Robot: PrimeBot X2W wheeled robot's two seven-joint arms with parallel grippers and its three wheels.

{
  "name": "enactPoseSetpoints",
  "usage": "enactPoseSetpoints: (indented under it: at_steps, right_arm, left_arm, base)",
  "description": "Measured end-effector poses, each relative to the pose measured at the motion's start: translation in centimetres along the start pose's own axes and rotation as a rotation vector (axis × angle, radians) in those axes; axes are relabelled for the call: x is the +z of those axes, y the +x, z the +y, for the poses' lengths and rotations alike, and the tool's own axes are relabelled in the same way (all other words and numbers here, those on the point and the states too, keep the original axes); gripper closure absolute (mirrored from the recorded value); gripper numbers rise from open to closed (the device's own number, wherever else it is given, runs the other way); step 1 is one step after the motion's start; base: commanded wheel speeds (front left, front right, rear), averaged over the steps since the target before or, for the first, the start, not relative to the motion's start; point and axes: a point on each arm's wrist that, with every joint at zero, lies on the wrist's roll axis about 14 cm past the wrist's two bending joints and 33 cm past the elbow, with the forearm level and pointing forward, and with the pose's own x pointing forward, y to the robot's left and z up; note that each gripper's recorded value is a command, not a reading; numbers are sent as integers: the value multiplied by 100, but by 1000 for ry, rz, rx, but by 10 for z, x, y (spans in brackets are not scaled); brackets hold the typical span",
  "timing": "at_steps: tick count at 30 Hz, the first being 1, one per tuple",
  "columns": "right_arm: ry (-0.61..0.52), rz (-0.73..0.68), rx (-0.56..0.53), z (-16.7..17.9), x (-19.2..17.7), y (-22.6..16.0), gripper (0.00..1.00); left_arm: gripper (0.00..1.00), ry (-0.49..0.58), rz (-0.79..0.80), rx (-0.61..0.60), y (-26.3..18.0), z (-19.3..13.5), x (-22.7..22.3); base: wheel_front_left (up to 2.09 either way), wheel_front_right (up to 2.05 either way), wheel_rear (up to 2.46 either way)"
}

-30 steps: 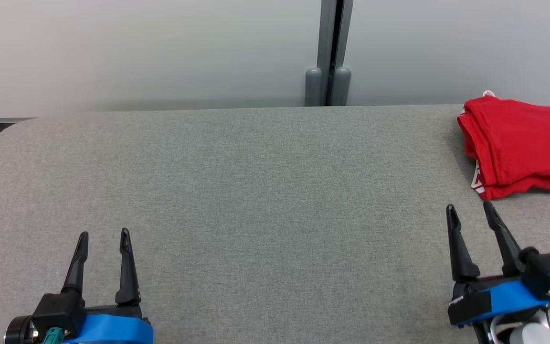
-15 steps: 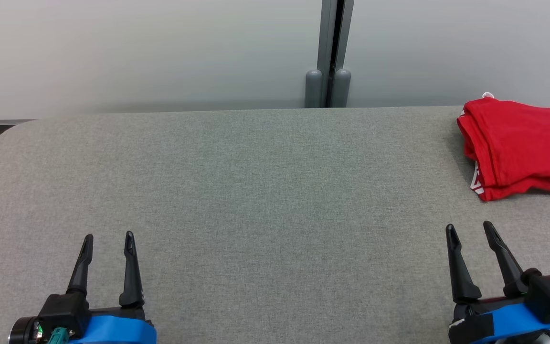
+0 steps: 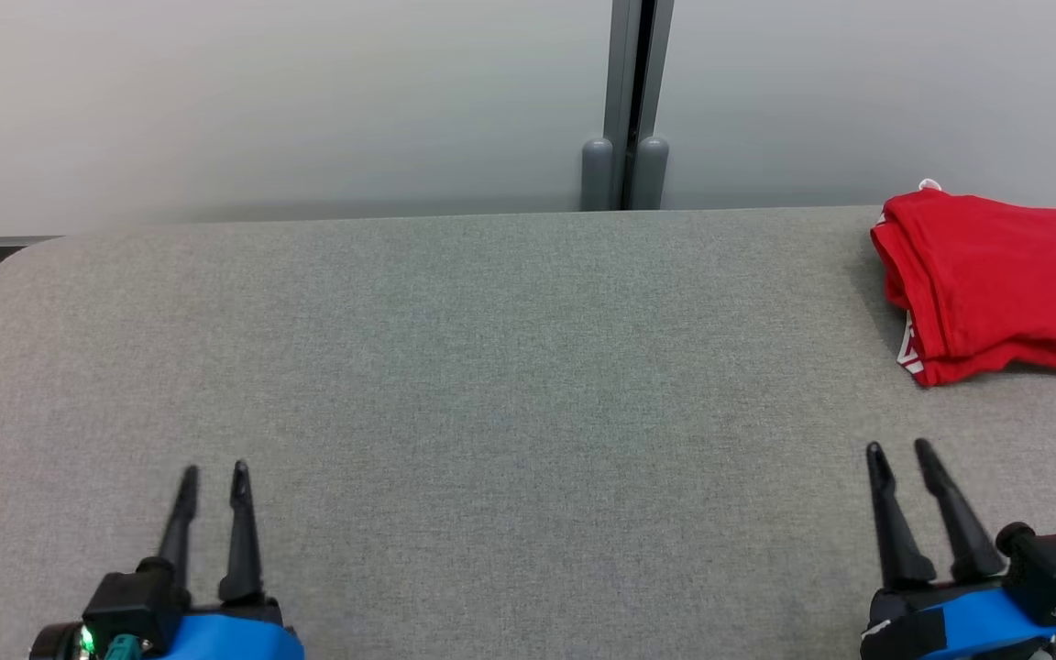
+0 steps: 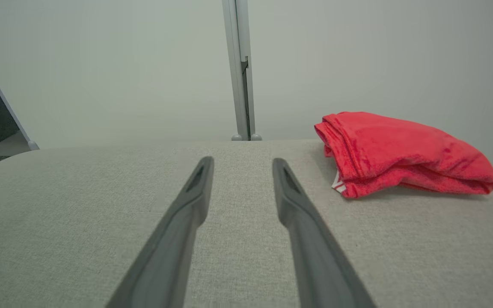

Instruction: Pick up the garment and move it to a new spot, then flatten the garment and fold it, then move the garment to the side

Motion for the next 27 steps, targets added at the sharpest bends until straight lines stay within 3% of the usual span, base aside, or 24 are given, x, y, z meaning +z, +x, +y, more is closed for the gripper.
enactPoseSetpoints:
  at_steps: [4, 27]
  right_arm:
    - [15, 39, -6, -1, -12, -4, 100]
    - [415, 61, -74, -10, -20, -3, 100]
  left_arm:
    - [100, -19, 59, 9, -7, 0, -17]
    - [100, -426, 93, 99, -4, 11, -20]
  base:
    - [0, 0, 0]
    - [0, 0, 0]
